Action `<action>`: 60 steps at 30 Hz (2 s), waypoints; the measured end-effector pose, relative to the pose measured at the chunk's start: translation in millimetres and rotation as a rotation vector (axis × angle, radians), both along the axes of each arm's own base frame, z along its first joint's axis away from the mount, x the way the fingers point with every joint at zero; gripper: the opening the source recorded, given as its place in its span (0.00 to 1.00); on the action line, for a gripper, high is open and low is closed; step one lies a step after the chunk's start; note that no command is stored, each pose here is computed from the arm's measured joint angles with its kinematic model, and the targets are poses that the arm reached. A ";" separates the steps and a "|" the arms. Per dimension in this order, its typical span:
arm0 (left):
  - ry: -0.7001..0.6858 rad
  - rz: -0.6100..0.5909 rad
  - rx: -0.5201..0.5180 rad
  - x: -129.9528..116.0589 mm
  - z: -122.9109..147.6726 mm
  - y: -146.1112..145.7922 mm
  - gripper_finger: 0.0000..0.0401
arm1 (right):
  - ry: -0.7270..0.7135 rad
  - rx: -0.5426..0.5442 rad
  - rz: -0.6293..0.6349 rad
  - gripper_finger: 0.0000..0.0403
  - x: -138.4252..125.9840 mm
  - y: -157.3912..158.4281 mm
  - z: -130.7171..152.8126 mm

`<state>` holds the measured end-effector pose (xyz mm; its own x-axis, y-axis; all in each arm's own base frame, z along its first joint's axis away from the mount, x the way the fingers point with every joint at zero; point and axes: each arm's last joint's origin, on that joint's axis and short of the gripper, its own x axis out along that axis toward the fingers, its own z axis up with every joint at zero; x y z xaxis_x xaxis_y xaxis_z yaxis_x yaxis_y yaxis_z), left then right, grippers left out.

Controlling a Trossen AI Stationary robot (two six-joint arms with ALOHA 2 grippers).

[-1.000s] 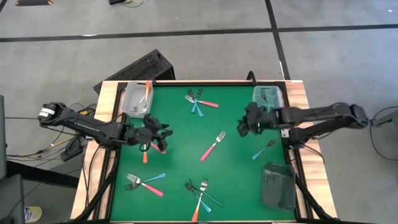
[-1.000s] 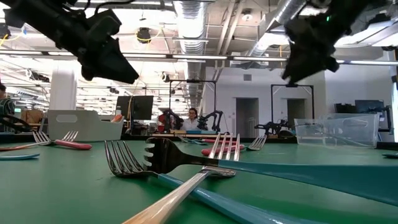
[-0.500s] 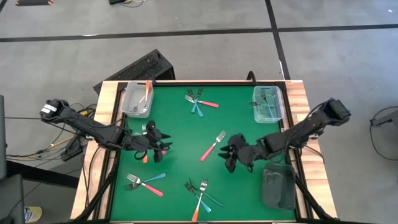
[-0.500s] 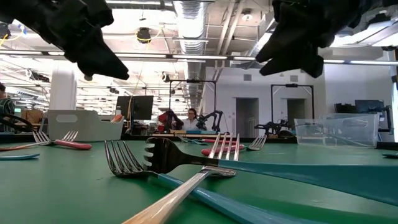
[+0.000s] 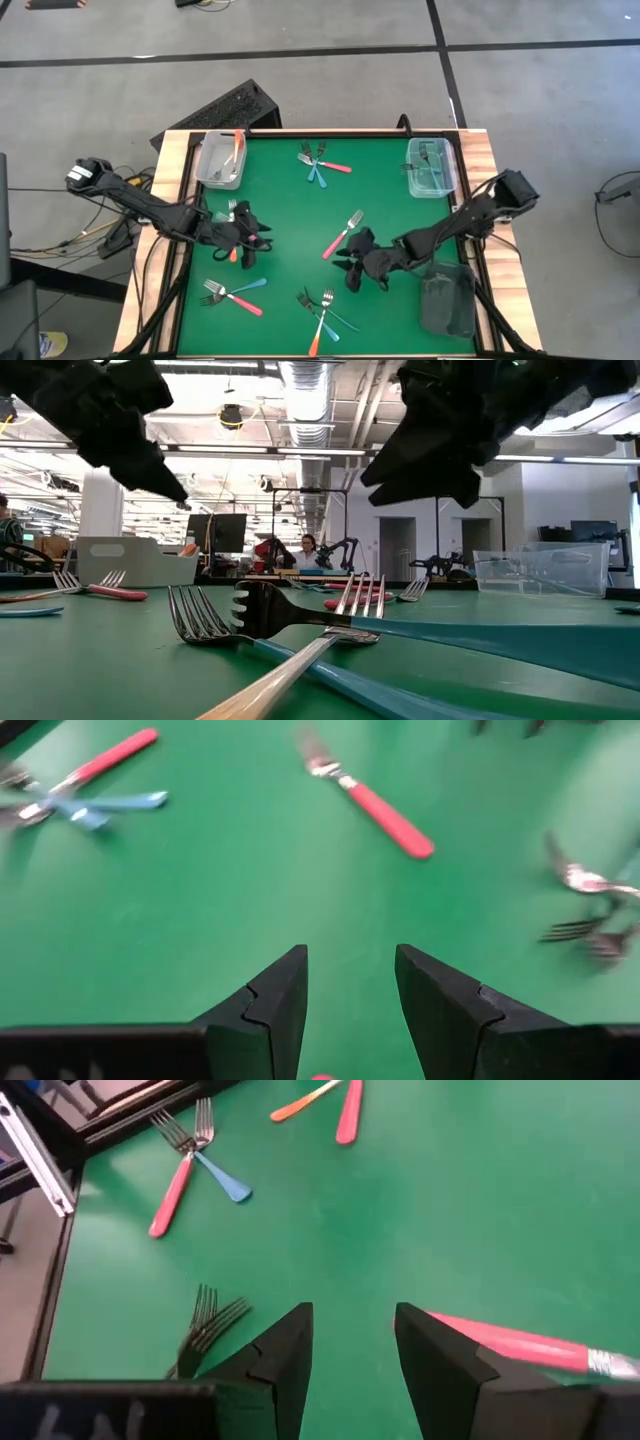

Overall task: Sort silverware by color (type)
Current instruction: Put the pink fork into the black bin

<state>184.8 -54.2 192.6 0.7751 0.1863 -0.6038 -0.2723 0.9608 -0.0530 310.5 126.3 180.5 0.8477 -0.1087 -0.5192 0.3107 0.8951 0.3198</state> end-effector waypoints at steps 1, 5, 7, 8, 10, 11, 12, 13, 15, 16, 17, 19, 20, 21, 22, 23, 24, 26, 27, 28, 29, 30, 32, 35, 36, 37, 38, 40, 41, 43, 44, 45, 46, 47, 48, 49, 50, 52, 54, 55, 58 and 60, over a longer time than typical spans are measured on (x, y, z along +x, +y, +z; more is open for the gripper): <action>0.012 0.031 0.003 -1.4 -1.4 1.1 0.35 | -0.012 -0.013 -0.005 0.42 4.5 1.6 1.3; 0.016 0.177 0.016 -5.6 -4.5 5.7 0.35 | -0.016 -0.073 -0.065 0.42 14.2 3.9 -0.3; 0.014 0.225 0.017 -7.0 -5.4 7.1 0.35 | -0.017 -0.086 -0.085 0.42 17.0 4.4 -0.9; 0.010 0.238 0.015 -7.2 -5.5 7.4 0.35 | -0.019 -0.086 -0.091 0.42 18.8 5.1 -0.8; 0.013 0.250 0.017 -7.9 -6.0 7.8 0.35 | -0.026 -0.076 -0.100 0.42 20.1 5.5 0.6; 0.014 0.251 0.018 -8.0 -6.0 7.9 0.35 | -0.019 -0.075 -0.108 0.41 18.9 4.8 0.3; 0.014 0.249 0.019 -7.9 -6.0 7.9 0.35 | -0.020 -0.069 -0.116 0.41 18.6 4.6 0.5; 0.018 0.244 0.026 -8.0 -6.1 7.9 0.35 | -0.014 -0.065 -0.122 0.41 18.3 4.4 0.5; 0.021 0.237 0.034 -8.0 -6.1 7.9 0.35 | 0.030 -0.074 -0.140 0.41 12.5 1.7 1.0; 0.023 0.236 0.037 -8.1 -6.1 7.9 0.35 | 0.044 -0.072 -0.157 0.41 10.1 0.5 1.3; 0.022 0.236 0.036 -8.0 -6.1 7.9 0.35 | 0.056 -0.060 -0.177 0.41 9.5 -1.0 1.6; 0.019 0.238 0.037 -7.9 -5.9 7.9 0.35 | 0.128 -0.078 -0.200 0.41 4.0 -6.4 -2.1; 0.018 0.240 0.039 -7.9 -5.9 8.0 0.35 | 0.175 -0.102 -0.209 0.41 1.0 -11.2 -5.7; 0.015 0.246 0.045 -7.9 -5.8 8.2 0.35 | 0.205 -0.113 -0.207 0.41 0.7 -15.6 -7.4; 0.010 0.252 0.051 -7.8 -5.5 8.4 0.35 | 0.231 -0.124 -0.189 0.41 2.6 -20.3 -9.0; 0.006 0.254 0.060 -7.6 -5.2 8.6 0.35 | 0.263 -0.145 -0.150 0.41 4.7 -26.0 -10.7; 0.001 0.257 0.070 -7.4 -4.8 8.7 0.35 | 0.300 -0.175 -0.094 0.41 6.4 -32.1 -12.3; 0.003 0.259 0.091 -7.3 -4.7 9.8 0.35 | 0.356 -0.238 0.031 0.41 10.5 -45.3 -13.7; 0.005 0.259 0.096 -7.0 -4.6 10.6 0.35 | 0.372 -0.265 0.085 0.41 12.9 -52.6 -13.8; 0.006 0.261 0.098 -6.9 -4.6 11.2 0.35 | 0.387 -0.293 0.136 0.41 14.8 -60.3 -14.0; 0.007 0.264 0.098 -6.8 -4.7 11.8 0.35 | 0.399 -0.307 0.173 0.41 16.6 -68.6 -14.2; 0.006 0.267 0.097 -6.6 -4.6 12.2 0.35 | 0.408 -0.316 0.202 0.41 18.0 -76.5 -14.2; 0.009 0.269 0.099 -6.8 -4.8 12.6 0.35 | 0.416 -0.315 0.251 0.41 19.9 -92.9 -13.3; 0.009 0.268 0.099 -6.8 -4.8 12.6 0.35 | 0.422 -0.298 0.337 0.41 22.3 -112.7 -15.5; 0.009 0.268 0.099 -6.8 -4.8 12.5 0.35 | 0.426 -0.294 0.363 0.41 23.2 -116.9 -18.1; 0.009 0.268 0.099 -6.8 -4.8 12.6 0.35 | 0.433 -0.294 0.387 0.41 23.7 -119.7 -20.9; 0.010 0.269 0.099 -6.8 -4.9 12.6 0.35 | 0.441 -0.294 0.408 0.41 23.9 -121.8 -23.6; 0.010 0.269 0.099 -6.8 -4.9 12.6 0.35 | 0.448 -0.300 0.433 0.41 25.9 -123.2 -29.4; 0.010 0.268 0.099 -6.8 -4.9 12.6 0.35 | 0.457 -0.296 0.444 0.41 26.2 -122.9 -32.1; 0.011 0.268 0.100 -6.9 -5.0 12.7 0.35 | 0.478 -0.289 0.457 0.41 27.0 -121.2 -39.3; 0.013 0.268 0.101 -7.1 -5.1 12.7 0.35 | 0.479 -0.290 0.462 0.41 27.8 -119.5 -40.4; 0.015 0.267 0.104 -7.1 -5.1 12.7 0.35 | 0.491 -0.289 0.470 0.41 27.4 -117.7 -42.6; 0.017 0.263 0.109 -7.1 -5.1 12.7 0.35 | 0.504 -0.288 0.476 0.41 27.3 -116.0 -45.4; 0.019 0.260 0.116 -7.1 -5.1 12.9 0.35 | 0.517 -0.285 0.481 0.41 27.2 -114.6 -48.4; 0.020 0.260 0.126 -7.1 -5.0 13.1 0.35 | 0.527 -0.277 0.483 0.40 27.0 -113.2 -50.6; 0.018 0.263 0.135 -7.1 -4.9 13.3 0.35 | 0.534 -0.279 0.475 0.40 27.3 -112.6 -52.8; 0.016 0.268 0.145 -7.1 -4.7 13.6 0.35 | 0.548 -0.262 0.460 0.39 26.9 -112.5 -55.4; 0.014 0.279 0.161 -7.0 -4.4 14.9 0.35 | 0.553 -0.230 0.430 0.36 26.7 -112.8 -55.8; 0.013 0.293 0.164 -6.5 -4.3 17.0 0.35 | 0.572 -0.201 0.405 0.30 24.8 -113.1 -56.7; 0.014 0.298 0.164 -6.3 -4.4 18.0 0.35 | 0.584 -0.185 0.390 0.26 23.8 -113.2 -57.2; 0.013 0.315 0.158 -5.9 -4.3 20.4 0.35 | 0.598 -0.118 0.323 0.15 21.3 -111.6 -55.9; 0.011 0.324 0.153 -5.7 -4.3 21.2 0.35 | 0.598 -0.077 0.283 0.08 20.9 -109.0 -55.8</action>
